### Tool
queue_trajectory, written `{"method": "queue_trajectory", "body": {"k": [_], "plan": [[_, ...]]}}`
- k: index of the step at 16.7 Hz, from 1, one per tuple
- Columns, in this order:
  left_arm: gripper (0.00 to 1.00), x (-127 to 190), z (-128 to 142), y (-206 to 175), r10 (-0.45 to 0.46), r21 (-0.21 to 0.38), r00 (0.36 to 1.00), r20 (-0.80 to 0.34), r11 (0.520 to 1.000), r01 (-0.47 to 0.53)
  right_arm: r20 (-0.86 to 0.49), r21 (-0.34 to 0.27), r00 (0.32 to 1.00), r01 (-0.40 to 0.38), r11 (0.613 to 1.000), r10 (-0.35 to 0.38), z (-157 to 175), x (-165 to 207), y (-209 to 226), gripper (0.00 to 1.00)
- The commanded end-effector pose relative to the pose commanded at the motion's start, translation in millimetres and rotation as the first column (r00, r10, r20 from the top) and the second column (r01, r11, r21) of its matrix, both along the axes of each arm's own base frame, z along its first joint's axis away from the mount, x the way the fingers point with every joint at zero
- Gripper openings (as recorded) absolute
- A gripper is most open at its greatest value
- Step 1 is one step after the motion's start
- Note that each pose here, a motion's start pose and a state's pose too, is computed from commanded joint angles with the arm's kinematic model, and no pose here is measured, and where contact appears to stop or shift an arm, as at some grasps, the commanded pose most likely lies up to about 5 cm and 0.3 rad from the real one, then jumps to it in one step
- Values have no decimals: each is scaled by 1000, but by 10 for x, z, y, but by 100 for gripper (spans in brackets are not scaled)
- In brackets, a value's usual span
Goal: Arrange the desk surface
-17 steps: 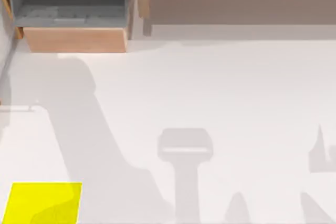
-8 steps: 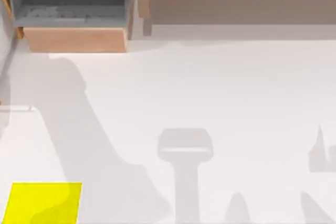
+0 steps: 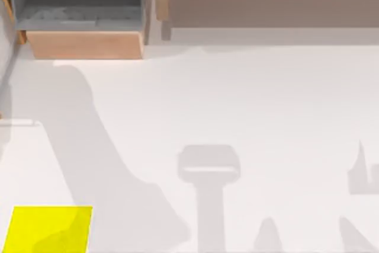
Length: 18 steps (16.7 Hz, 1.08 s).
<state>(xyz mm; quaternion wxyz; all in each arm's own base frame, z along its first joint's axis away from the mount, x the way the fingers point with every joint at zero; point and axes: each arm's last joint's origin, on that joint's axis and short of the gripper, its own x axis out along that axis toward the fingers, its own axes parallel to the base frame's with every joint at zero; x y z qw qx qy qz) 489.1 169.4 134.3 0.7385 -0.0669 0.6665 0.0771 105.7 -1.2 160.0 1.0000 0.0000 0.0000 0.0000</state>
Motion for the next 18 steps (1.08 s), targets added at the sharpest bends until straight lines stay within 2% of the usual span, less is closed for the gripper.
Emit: {"method": "queue_trajectory", "body": {"k": [11,18], "plan": [[2,0,0,0,0,0,1000,0,1000,0,0,0,1000,0,1000,0,0,0,0,100],[0,0,0,0,0,0,1000,0,1000,0,0,0,1000,0,1000,0,0,0,0,100]]}}
